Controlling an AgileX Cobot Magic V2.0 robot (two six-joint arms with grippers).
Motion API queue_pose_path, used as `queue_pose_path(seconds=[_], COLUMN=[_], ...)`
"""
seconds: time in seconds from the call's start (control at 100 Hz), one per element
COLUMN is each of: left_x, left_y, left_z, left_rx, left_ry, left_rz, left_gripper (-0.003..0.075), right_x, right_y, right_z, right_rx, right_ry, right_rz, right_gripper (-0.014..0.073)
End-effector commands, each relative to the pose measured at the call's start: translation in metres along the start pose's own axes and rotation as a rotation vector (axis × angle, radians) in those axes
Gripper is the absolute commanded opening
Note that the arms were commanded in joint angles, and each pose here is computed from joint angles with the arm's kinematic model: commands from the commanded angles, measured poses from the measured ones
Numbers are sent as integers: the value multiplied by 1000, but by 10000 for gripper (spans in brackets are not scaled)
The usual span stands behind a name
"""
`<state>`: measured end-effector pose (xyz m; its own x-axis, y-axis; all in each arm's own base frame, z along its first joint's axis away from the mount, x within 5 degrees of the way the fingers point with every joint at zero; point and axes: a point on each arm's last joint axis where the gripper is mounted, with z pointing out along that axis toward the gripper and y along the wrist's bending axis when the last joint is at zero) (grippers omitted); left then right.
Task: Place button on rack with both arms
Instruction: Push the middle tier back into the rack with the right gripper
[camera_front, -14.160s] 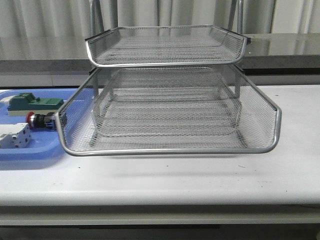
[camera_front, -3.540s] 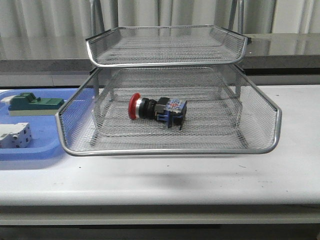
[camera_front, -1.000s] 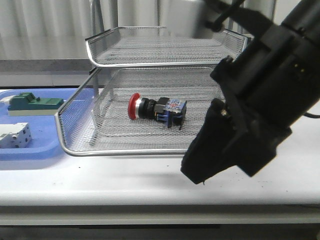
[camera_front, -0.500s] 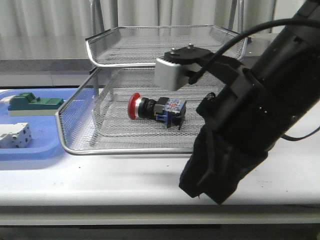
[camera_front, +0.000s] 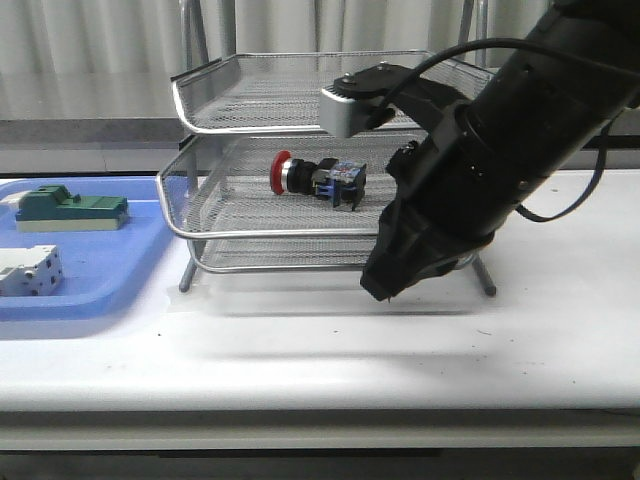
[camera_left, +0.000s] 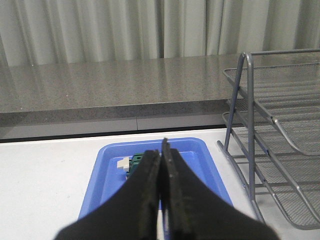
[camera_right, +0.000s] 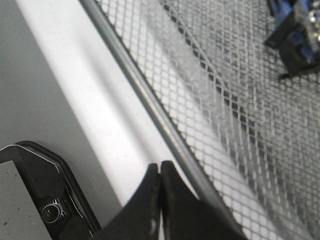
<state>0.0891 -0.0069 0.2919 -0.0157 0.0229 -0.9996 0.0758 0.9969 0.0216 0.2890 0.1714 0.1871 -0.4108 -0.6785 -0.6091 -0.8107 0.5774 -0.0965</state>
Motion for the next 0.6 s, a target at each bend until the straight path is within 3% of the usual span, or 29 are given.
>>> queue_pose_path(seconds=[0.0, 0.28, 0.59], left_x=[-14, -14, -14], left_y=[4, 4, 4], left_z=[-1, -1, -1], left_rx=[-42, -42, -42], left_ry=[-83, -83, -83], left_rz=[-21, -21, -21], left_gripper=[-20, -20, -20], right_x=[-20, -23, -20], right_y=[-25, -34, -18], right_z=[-13, -11, -21], right_rx=[111, 99, -66], right_ry=[-95, -88, -25], right_rz=[12, 30, 171], right_gripper=[-66, -66, -60])
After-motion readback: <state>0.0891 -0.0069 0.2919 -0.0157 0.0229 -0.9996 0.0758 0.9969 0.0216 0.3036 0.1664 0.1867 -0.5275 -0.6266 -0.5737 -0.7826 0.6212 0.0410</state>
